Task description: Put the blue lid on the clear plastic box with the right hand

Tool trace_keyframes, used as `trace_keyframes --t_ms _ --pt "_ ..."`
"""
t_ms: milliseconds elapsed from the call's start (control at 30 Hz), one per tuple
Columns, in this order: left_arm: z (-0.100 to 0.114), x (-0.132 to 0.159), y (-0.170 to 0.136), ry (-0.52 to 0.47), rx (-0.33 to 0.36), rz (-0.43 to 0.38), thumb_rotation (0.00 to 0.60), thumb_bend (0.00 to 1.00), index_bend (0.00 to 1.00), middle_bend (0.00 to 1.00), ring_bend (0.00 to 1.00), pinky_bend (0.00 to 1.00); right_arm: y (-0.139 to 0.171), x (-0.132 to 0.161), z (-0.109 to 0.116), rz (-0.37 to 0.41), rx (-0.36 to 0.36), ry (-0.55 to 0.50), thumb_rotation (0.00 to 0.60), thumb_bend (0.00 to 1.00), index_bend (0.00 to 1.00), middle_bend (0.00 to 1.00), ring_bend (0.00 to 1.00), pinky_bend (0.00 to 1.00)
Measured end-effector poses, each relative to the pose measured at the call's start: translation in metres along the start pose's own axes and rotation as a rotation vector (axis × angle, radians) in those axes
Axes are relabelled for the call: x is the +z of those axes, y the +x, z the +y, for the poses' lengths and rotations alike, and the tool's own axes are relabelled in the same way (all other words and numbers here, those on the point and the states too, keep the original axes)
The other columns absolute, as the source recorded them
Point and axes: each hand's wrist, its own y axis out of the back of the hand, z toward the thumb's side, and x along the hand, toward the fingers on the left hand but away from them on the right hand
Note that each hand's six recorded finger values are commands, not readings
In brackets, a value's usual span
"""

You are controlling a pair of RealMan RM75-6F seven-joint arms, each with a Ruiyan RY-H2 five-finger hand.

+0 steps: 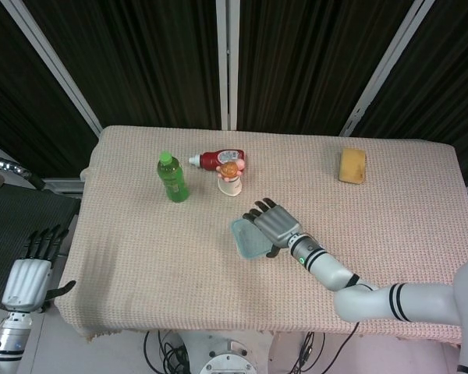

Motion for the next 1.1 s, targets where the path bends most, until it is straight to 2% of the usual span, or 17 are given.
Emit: trace_keyframes --t_ms 667,1100 --pt "-0.003 -0.003 -0.001 -0.006 -0.005 0.006 0.6 0.0 0.06 0.0 0.0 0.0 -0.003 0.002 -0.007 -0.018 -0.004 -0.017 0.6 0.21 0.14 0.32 0.0 0.0" --pt "-0.006 -0.004 0.001 -0.013 -0.012 0.004 0.6 0.0 0.06 0.0 0.0 0.0 0.002 0.001 -0.011 -0.043 -0.002 -0.047 0.6 0.16 0.08 0.31 0.0 0.0"
